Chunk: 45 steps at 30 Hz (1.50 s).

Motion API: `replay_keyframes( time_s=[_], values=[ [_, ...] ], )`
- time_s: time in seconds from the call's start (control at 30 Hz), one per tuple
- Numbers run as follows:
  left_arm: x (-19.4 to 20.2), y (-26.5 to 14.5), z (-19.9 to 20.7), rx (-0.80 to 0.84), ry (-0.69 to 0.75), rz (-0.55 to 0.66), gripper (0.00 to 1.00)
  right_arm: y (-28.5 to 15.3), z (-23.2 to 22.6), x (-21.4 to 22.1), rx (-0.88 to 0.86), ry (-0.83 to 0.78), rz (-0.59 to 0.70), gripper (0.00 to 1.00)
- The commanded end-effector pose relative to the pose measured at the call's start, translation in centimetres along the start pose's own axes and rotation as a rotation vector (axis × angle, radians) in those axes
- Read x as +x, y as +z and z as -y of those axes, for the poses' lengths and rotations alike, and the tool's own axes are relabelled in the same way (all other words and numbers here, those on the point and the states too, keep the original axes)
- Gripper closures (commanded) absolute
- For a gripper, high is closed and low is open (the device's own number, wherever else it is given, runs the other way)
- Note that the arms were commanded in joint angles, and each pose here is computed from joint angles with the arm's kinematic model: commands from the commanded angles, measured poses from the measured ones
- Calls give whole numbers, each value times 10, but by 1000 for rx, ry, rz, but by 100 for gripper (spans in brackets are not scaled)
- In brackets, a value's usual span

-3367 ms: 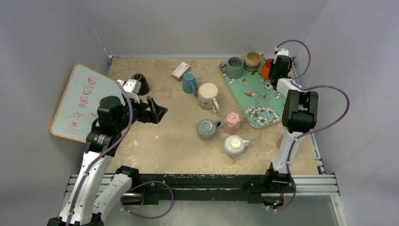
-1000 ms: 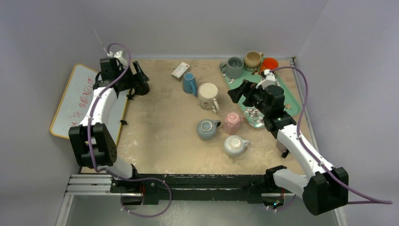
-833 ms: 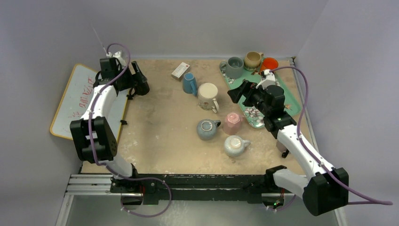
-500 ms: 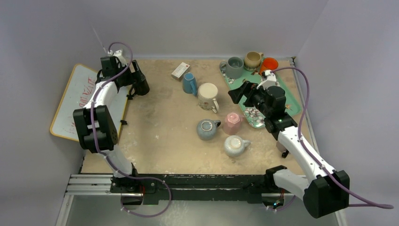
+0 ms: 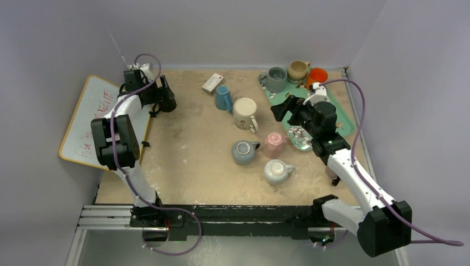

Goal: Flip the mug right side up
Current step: Turn over the cup on the tray.

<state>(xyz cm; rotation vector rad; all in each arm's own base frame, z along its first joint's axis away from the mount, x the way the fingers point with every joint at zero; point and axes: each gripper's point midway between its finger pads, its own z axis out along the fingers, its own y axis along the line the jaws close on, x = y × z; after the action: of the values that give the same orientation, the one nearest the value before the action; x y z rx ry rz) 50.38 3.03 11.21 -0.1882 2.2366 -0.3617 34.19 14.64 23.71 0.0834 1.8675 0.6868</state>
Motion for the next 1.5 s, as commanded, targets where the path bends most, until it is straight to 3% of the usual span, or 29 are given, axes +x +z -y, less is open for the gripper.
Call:
replay_keyframes(
  time_s=[0.0,0.27,0.57,1.0,1.47],
  values=[
    [-21,3,11,72,39,54,5,-8,1,-16,18,-33,77,1],
    [-9,2,25,71,55,19,11,-8,1,-14,16,-31,77,1],
    [-3,3,31,-18,175,-5,32,-4,-1,-6,-4,-20,39,1],
    [7,16,28,-29,198,-32,58,-7,-2,-7,-6,-30,43,1],
    [12,35,30,-72,230,-55,69,-9,-2,-8,-5,-31,47,1]
  ],
)
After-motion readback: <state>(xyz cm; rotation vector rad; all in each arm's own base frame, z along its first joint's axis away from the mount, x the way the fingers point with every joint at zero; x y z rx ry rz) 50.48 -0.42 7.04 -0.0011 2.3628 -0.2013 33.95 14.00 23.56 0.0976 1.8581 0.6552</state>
